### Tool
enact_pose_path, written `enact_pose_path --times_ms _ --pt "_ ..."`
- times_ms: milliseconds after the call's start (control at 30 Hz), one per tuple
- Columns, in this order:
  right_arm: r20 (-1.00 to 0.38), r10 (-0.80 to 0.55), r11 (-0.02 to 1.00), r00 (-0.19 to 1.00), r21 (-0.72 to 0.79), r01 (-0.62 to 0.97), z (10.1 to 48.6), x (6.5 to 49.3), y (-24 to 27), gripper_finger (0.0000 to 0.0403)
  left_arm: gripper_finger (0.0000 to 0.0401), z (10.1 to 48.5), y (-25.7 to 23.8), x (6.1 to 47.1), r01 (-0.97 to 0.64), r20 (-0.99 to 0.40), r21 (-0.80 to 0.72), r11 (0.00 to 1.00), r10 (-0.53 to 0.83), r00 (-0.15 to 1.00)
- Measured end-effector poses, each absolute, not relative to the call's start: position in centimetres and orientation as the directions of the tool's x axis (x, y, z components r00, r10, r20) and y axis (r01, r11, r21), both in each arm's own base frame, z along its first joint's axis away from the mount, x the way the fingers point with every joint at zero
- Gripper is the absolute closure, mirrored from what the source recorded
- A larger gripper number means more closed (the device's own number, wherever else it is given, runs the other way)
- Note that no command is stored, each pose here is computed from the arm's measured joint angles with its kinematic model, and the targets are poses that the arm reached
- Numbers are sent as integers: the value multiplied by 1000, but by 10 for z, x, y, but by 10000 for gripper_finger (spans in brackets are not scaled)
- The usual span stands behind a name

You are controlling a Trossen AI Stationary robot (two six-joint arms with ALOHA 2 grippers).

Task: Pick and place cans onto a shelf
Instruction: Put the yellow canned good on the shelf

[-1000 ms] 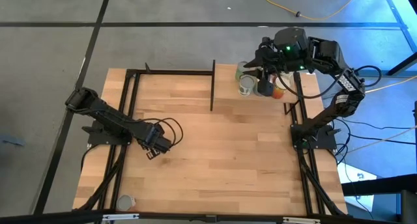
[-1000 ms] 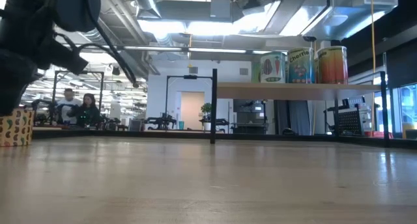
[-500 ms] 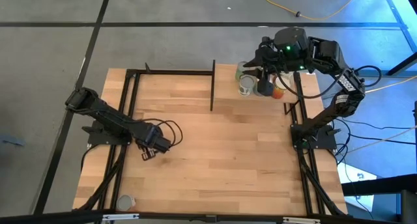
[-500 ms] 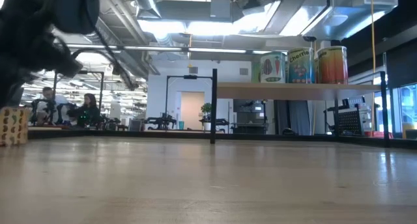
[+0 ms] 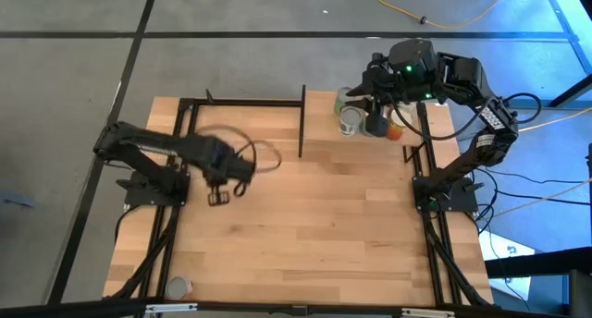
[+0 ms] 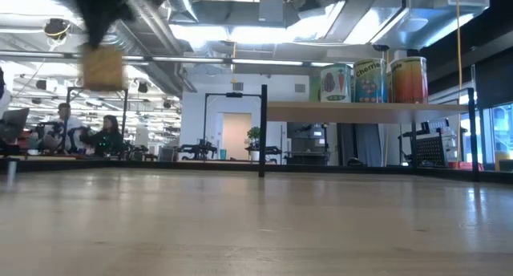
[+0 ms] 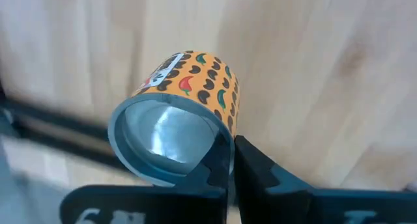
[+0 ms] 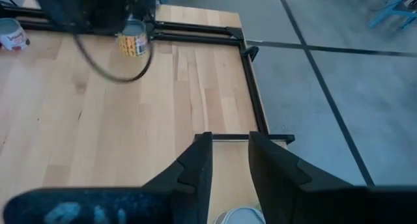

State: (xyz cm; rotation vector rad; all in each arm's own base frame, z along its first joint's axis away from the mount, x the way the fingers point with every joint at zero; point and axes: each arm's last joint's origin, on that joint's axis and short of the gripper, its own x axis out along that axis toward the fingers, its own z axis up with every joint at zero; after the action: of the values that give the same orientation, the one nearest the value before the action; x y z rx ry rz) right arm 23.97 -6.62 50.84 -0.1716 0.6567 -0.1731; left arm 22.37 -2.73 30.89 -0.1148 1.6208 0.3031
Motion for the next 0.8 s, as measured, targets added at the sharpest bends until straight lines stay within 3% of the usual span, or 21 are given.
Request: enact_pose_path --times_ms 167,467,633,800 --pt "-622 -207 974 755 -207 97 505 237 -66 302 400 372 5 237 -272 -972 118 955 168 167" --pt "-642 -203 975 739 -204 91 503 236 -65 302 401 447 73 264 -257 -844 333 907 409 348" --pt "-645 -202 975 737 -202 91 503 236 -65 302 401 462 112 283 -216 -801 421 881 473 367" --pt "-648 -202 976 734 -198 93 503 235 -65 302 401 433 147 306 -74 -836 423 903 420 352"
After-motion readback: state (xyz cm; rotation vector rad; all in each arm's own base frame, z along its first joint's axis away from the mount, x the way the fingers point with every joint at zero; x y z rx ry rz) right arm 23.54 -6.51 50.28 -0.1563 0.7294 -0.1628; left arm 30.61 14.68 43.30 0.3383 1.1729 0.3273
